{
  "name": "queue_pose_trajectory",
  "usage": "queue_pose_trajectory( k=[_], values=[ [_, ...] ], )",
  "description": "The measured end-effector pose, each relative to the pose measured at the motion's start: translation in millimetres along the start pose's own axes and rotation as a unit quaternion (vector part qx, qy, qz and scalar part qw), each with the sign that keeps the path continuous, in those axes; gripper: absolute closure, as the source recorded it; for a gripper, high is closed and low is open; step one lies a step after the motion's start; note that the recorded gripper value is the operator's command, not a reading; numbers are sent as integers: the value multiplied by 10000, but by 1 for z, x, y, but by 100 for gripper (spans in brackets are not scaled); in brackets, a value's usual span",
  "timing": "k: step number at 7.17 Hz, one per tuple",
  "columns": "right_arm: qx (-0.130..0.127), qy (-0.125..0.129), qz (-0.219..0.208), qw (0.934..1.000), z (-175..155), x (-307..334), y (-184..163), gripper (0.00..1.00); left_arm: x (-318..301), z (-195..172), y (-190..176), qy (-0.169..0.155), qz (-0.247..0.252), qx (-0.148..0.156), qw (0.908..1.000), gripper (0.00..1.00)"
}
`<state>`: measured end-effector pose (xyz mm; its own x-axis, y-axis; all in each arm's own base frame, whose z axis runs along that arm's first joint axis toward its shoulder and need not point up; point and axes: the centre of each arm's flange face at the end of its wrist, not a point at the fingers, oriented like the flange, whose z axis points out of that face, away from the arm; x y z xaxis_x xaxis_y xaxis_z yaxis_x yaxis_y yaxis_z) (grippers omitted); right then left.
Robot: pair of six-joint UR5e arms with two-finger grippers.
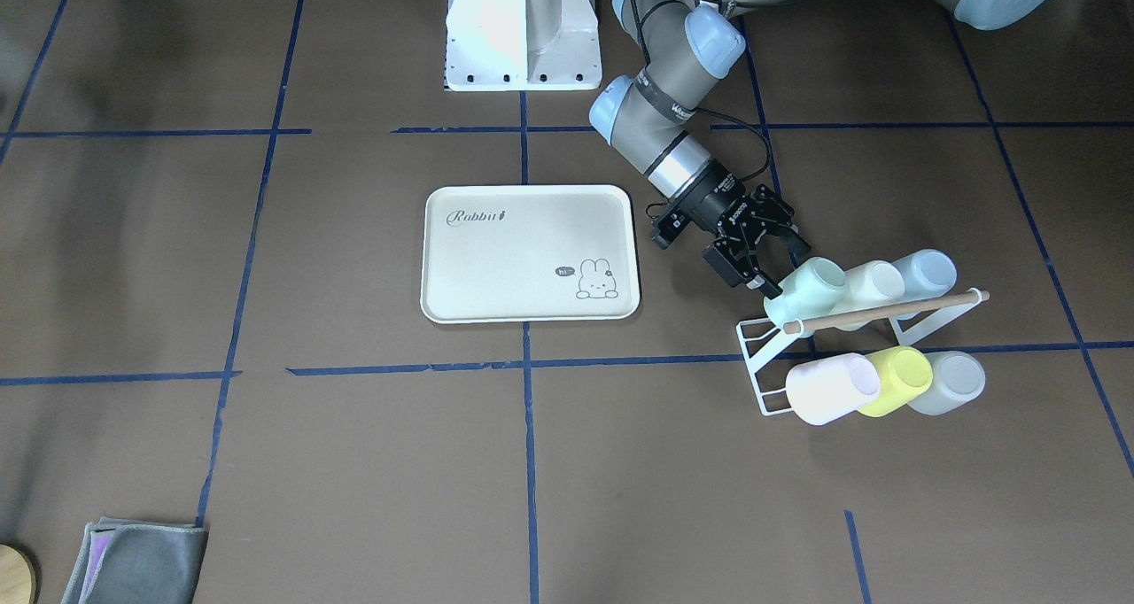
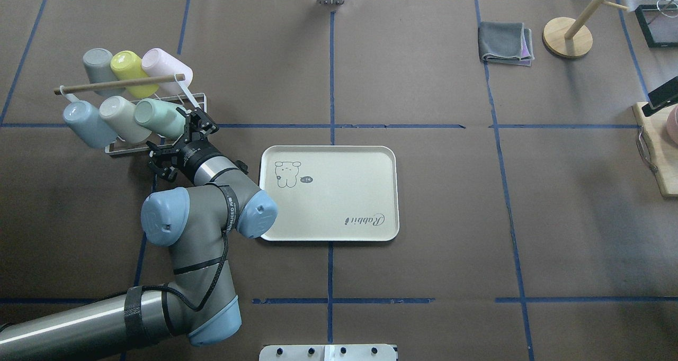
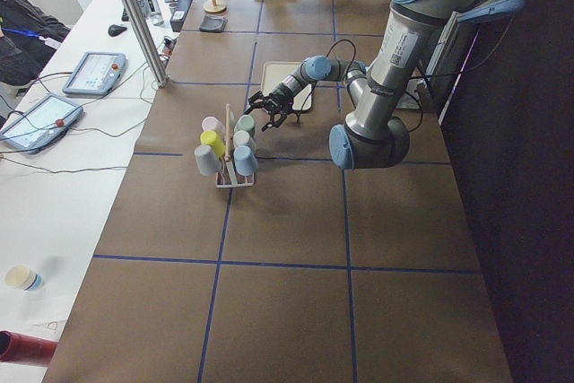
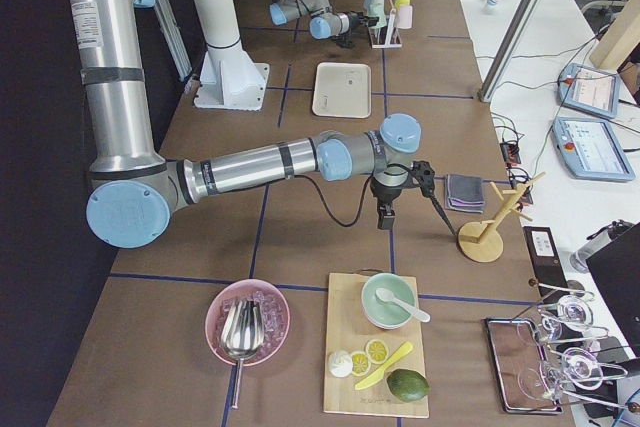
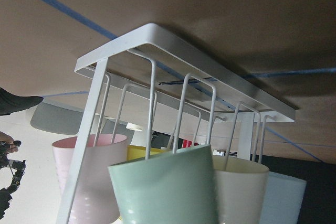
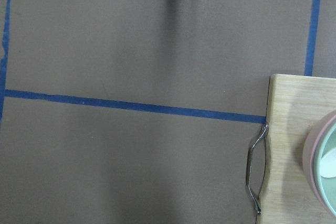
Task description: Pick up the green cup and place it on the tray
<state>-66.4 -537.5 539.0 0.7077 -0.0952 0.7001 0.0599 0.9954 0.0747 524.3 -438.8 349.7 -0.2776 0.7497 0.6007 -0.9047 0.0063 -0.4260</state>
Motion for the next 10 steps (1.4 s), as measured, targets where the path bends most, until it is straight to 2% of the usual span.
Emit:
queue_pose_trajectory(
  k=[3,5,8,10],
  values=[
    [0,0,-4,10000,0,0,0,0,-9,19,5,36,-193,-46,9998,5],
    [1,5,-5,10000,0,0,0,0,-8,33,-6,42,-240,-64,9997,7],
    [1,5,-5,10000,0,0,0,0,-8,38,-9,-2,-244,-99,9997,13],
    [2,7,0,10000,0,0,0,0,-9,39,-8,-6,-259,-116,9996,24]
  ],
)
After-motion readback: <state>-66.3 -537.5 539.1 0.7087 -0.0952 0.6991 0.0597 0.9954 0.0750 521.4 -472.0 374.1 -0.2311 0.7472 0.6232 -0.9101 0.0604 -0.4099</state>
